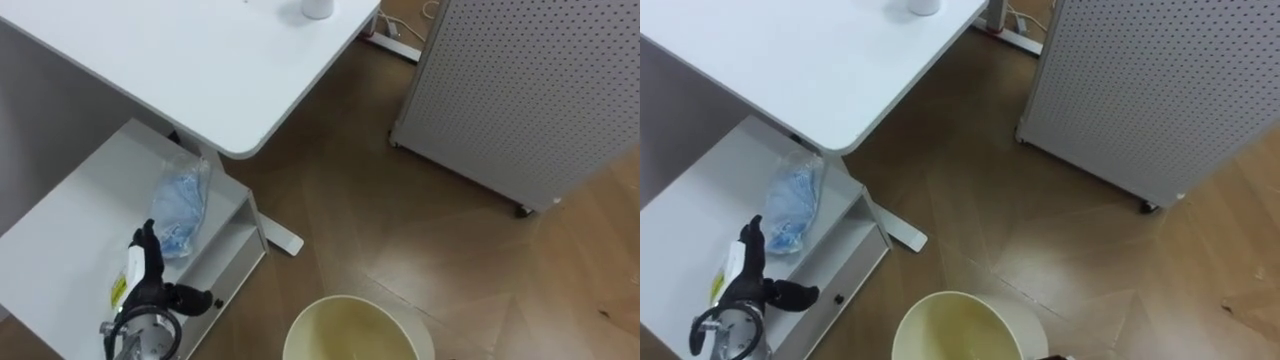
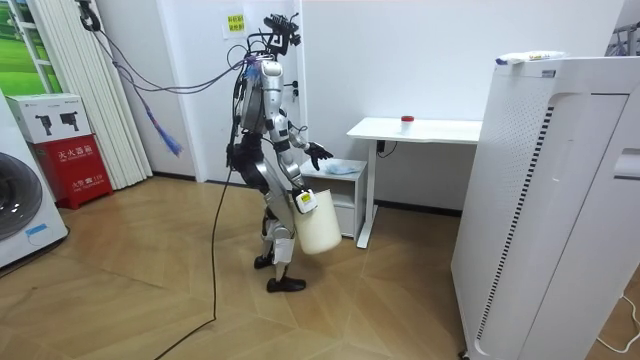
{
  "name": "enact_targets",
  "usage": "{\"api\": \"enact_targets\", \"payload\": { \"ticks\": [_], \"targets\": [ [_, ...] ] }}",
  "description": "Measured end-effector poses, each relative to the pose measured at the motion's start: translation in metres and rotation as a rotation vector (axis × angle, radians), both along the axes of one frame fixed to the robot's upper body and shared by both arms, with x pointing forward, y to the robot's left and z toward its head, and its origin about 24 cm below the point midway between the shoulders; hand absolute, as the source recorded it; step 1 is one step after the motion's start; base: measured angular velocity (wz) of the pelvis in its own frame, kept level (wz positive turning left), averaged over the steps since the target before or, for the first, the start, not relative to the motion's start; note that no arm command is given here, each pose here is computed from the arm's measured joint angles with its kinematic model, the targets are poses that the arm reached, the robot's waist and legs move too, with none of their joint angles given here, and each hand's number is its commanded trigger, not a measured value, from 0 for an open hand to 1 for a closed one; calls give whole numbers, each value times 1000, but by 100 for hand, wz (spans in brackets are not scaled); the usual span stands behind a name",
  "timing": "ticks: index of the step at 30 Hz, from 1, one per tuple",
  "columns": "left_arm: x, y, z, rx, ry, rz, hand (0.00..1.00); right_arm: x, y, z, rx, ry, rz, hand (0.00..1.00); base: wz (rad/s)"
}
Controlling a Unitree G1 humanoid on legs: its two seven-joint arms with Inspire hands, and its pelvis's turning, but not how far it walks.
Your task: Pick garbage
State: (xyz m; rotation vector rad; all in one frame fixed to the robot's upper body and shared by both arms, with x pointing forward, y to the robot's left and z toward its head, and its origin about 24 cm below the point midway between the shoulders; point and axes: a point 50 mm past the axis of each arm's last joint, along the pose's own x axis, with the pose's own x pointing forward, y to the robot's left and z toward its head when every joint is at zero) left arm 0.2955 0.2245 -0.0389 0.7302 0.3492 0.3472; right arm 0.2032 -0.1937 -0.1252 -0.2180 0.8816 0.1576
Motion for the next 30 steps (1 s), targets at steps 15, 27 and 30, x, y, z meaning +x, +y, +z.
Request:
{"api": "enact_targets", "payload": {
  "ticks": [15, 27, 30],
  "targets": [
    [17, 21, 27, 201, -58, 2, 0, 11, 11, 6, 69, -48, -34, 100, 2],
    [32, 33, 52, 334, -108, -3, 0, 27, 14, 22, 97, -143, -41, 100, 4],
    [32, 34, 52, 339, -98, 4, 53, 29, 16, 23, 105, -146, -34, 100, 8]
  ]
}}
